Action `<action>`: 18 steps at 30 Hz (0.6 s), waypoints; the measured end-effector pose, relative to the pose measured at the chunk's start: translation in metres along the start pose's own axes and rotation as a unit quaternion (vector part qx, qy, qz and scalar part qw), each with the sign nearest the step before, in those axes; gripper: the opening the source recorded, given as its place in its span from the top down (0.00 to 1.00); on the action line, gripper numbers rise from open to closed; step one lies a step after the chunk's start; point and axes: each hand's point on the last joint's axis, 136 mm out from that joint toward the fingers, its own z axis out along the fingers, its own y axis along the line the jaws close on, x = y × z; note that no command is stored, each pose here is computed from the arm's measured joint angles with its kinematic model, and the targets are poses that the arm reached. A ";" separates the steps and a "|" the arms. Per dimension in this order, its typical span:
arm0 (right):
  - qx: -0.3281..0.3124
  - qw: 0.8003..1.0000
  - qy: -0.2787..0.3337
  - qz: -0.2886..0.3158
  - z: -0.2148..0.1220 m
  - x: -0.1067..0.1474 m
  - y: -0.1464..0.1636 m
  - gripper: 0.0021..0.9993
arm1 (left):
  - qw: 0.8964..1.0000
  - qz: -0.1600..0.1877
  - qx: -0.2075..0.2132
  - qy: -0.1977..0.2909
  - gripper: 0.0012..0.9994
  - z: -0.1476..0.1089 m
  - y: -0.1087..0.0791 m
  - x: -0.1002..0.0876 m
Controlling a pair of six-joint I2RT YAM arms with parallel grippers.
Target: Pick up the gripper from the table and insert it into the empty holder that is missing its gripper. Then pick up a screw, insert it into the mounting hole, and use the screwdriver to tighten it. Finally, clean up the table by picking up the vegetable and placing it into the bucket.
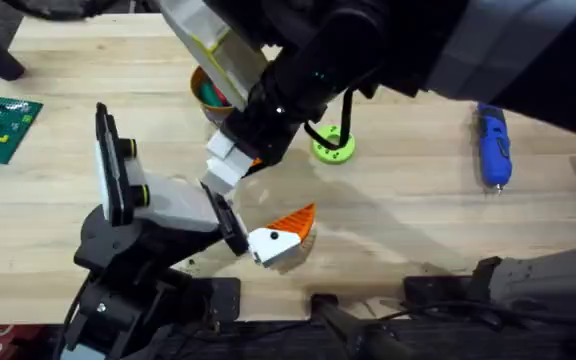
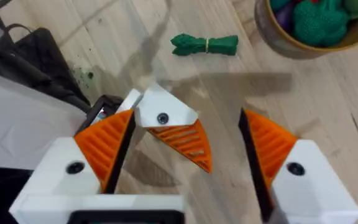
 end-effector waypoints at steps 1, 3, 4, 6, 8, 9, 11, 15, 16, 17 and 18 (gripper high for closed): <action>0.001 1.000 0.000 0.000 0.000 0.000 0.000 0.01 | 1.000 0.000 0.000 0.000 0.01 0.000 0.000 0.000; 0.006 1.000 -0.002 -0.001 -0.002 0.000 -0.001 0.01 | 1.000 0.000 0.000 0.000 0.01 0.000 0.000 0.000; 0.009 1.000 -0.002 -0.002 -0.002 0.000 -0.002 0.01 | 1.000 0.000 0.000 0.000 0.01 0.000 0.000 0.000; 0.017 1.000 -0.005 -0.004 -0.006 -0.001 -0.002 0.01 | 1.000 0.000 0.000 0.000 0.01 0.000 0.000 0.000; 0.029 1.000 -0.009 -0.006 -0.012 0.000 -0.004 0.01 | 1.000 0.000 0.000 0.000 0.01 0.000 0.000 0.000; 0.036 0.999 -0.014 -0.007 -0.018 -0.001 -0.006 0.01 | 1.000 0.001 0.000 0.000 0.01 0.000 0.000 0.000; 0.049 0.998 -0.023 -0.008 -0.030 -0.001 -0.008 0.01 | 1.000 0.001 0.000 0.000 0.01 0.000 0.000 0.000; 0.076 0.996 -0.045 -0.008 -0.056 0.000 -0.015 0.01 | 1.000 0.000 0.000 0.000 0.01 0.000 0.000 0.000; 0.081 0.996 -0.048 -0.007 -0.061 0.001 -0.016 0.01 | 1.000 0.001 0.000 0.000 0.01 0.000 0.000 0.000; 0.084 0.995 -0.049 -0.007 -0.063 0.002 -0.016 0.01 | 1.000 0.001 0.000 0.000 0.01 0.000 0.000 0.000; 0.088 0.995 -0.049 -0.006 -0.065 0.002 -0.017 0.01 | 1.000 0.001 0.000 0.000 0.01 0.000 0.000 0.000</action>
